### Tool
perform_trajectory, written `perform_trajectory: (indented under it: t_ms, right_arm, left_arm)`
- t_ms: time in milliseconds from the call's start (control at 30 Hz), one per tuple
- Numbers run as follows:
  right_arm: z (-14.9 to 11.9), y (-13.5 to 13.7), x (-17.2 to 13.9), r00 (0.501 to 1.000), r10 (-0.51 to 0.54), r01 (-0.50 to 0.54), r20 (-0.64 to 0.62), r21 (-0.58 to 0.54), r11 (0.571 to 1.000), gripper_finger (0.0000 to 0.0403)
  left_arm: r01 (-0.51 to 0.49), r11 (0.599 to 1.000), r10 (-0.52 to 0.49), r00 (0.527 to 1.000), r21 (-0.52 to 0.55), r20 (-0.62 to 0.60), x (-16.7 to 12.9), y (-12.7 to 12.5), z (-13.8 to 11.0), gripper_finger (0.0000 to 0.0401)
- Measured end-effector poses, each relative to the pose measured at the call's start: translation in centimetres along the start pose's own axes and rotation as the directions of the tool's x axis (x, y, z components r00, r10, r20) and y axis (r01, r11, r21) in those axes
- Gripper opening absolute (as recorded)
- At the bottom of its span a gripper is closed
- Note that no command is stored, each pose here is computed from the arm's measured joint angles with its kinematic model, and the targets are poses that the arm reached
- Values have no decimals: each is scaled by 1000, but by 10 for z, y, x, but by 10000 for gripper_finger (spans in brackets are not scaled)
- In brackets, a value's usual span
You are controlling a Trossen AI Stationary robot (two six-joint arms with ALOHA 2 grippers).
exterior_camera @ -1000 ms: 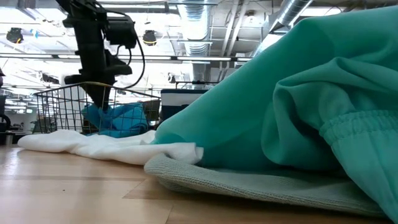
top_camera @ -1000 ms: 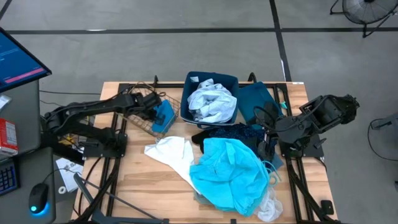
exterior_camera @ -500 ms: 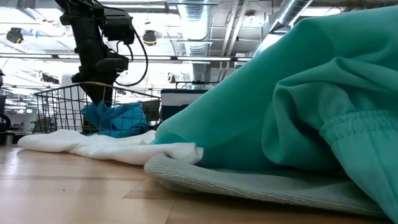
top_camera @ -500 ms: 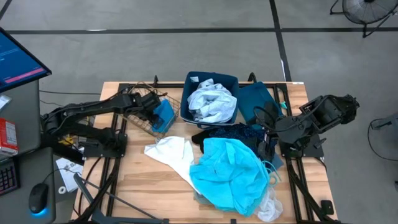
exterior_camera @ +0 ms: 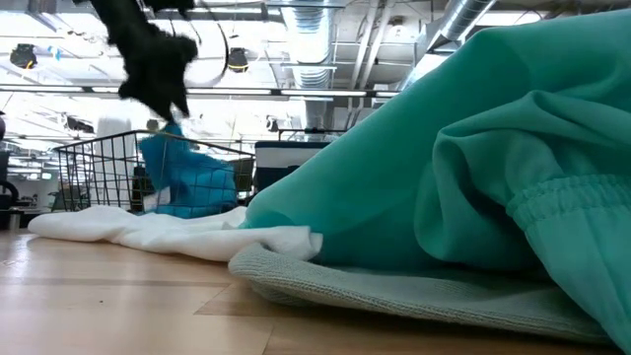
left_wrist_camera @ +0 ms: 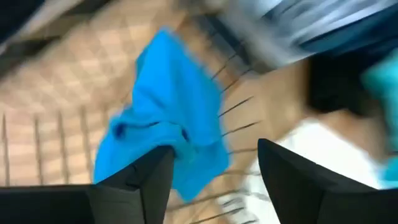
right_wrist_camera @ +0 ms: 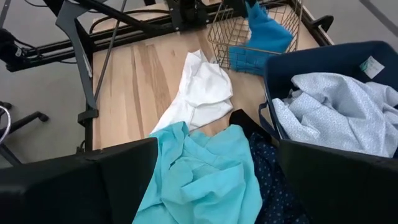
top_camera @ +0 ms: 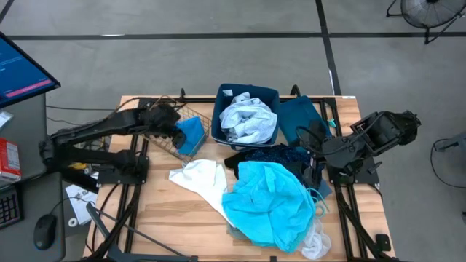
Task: Pick & Place Cloths
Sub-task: Put the left blue shorts into the gold wire basket, then put the white boxers into the gold wire basket
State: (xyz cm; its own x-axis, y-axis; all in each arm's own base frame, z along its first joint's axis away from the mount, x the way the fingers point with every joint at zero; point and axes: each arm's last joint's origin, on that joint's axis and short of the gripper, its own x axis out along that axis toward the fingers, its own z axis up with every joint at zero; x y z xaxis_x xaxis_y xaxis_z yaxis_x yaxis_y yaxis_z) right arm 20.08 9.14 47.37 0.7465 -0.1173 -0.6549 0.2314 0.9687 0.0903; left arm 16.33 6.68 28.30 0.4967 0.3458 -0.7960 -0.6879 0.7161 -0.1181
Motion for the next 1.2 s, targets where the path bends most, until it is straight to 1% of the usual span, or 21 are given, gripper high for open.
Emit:
perform_trajectory:
  t_ms: [100, 200, 267, 333, 400, 500, 567, 633, 733, 833, 933, 1033, 1200]
  right_arm:
    - [0, -2, 1, 1000, -10, 10, -6, 10, 1000, 327]
    - [-4, -6, 1, 998, -44, 47, -52, 54, 997, 327]
    - [-9, -8, 3, 992, -81, 92, -100, 115, 989, 327]
    - [-16, -9, 11, 979, -132, 158, -156, 169, 973, 327]
    - [-24, -7, 22, 963, -169, 211, -209, 198, 957, 327]
    - [-41, -3, 42, 939, -214, 272, -268, 202, 941, 327]
    - [-53, 0, 55, 918, -229, 304, -324, 202, 931, 327]
    - [-63, 3, 67, 904, -216, 313, -370, 227, 922, 327]
    - [-75, 9, 83, 895, -173, 294, -411, 251, 922, 327]
    - [-82, 15, 93, 907, -138, 259, -397, 268, 928, 327]
    - [-87, 20, 102, 919, -115, 232, -377, 282, 931, 327]
    - [-92, 23, 110, 927, -101, 215, -361, 292, 932, 327]
    - [-94, 24, 111, 924, -90, 206, -371, 286, 936, 327]
  left_arm:
    - [84, 996, -88, 990, 43, 111, -31, -6, 5, 198]
    - [157, 985, -169, 961, 70, 220, -58, -11, 8, 192]
    - [215, 973, -232, 927, 89, 295, -72, -15, 9, 191]
    - [278, 954, -301, 879, 115, 370, -83, -20, 12, 191]
    - [331, 932, -361, 832, 147, 422, -90, -26, 14, 191]
    - [396, 897, -441, 774, 196, 455, -97, -36, 14, 191]
    - [426, 875, -484, 757, 229, 440, -97, -45, 13, 191]
    - [457, 850, -527, 747, 264, 406, -96, -54, 10, 191]
    - [481, 819, -568, 755, 313, 327, -87, -75, 6, 191]
    - [489, 790, -588, 775, 370, 231, -73, -97, -2, 191]
    - [479, 747, -587, 801, 461, 120, -55, -121, -13, 197]
    - [475, 706, -571, 820, 525, 26, -39, -141, -25, 212]
    - [466, 677, -514, 853, 570, -87, -13, -166, -45, 242]
